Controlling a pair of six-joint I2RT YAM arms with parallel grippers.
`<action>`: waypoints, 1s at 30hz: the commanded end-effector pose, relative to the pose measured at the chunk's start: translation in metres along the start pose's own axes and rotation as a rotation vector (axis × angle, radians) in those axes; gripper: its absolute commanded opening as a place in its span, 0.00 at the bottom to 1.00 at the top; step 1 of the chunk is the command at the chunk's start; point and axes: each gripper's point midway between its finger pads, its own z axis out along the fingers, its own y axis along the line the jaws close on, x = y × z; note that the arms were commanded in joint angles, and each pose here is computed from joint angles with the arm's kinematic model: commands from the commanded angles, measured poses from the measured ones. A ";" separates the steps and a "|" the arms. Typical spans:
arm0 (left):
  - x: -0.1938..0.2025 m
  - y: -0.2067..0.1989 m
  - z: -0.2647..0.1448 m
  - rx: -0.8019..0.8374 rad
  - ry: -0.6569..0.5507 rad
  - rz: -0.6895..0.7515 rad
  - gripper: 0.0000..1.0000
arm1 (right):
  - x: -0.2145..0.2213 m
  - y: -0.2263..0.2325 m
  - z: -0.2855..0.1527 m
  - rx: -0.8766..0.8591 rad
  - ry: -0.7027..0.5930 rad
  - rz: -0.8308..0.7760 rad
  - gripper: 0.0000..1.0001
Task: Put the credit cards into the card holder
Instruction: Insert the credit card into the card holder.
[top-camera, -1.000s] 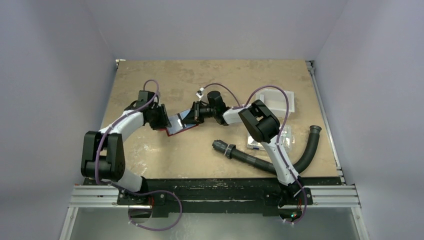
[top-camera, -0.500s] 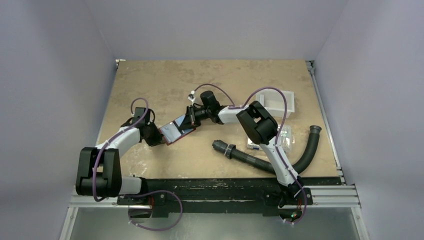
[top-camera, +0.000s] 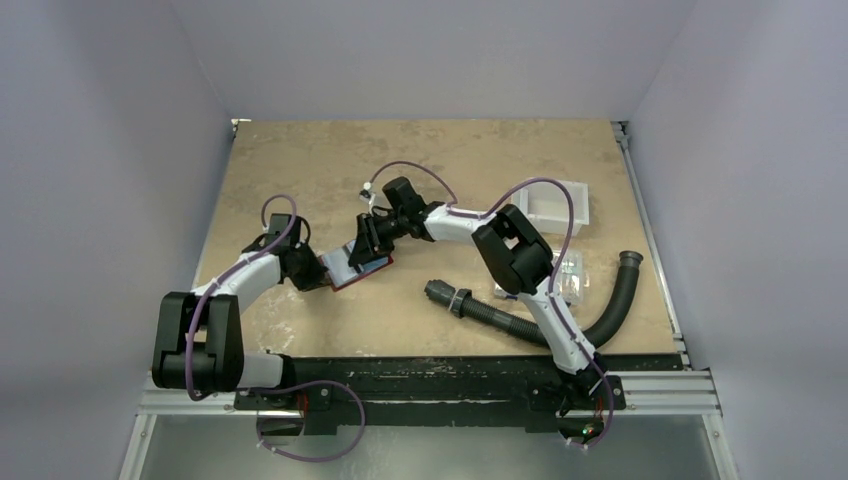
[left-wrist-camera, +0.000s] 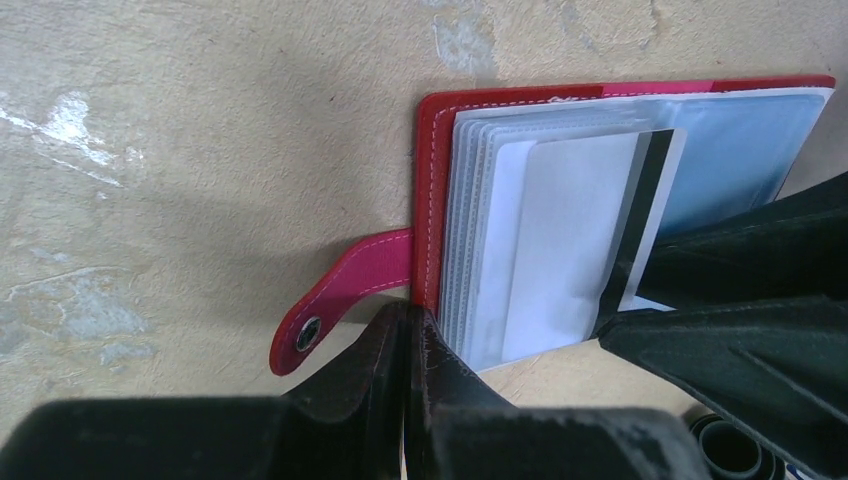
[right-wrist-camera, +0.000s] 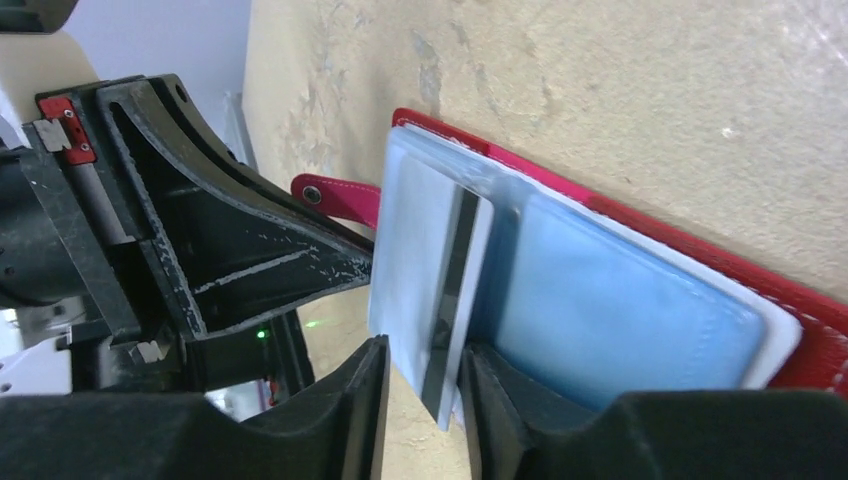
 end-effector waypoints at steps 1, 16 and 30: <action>-0.003 0.018 0.007 -0.070 -0.045 -0.004 0.00 | -0.003 -0.011 -0.020 0.237 0.009 -0.076 0.45; -0.004 0.015 0.011 -0.064 -0.036 0.013 0.00 | -0.020 -0.014 -0.045 0.420 -0.032 -0.218 0.58; -0.004 0.011 0.013 -0.045 -0.018 0.032 0.00 | 0.009 0.016 0.001 0.382 0.037 -0.394 0.64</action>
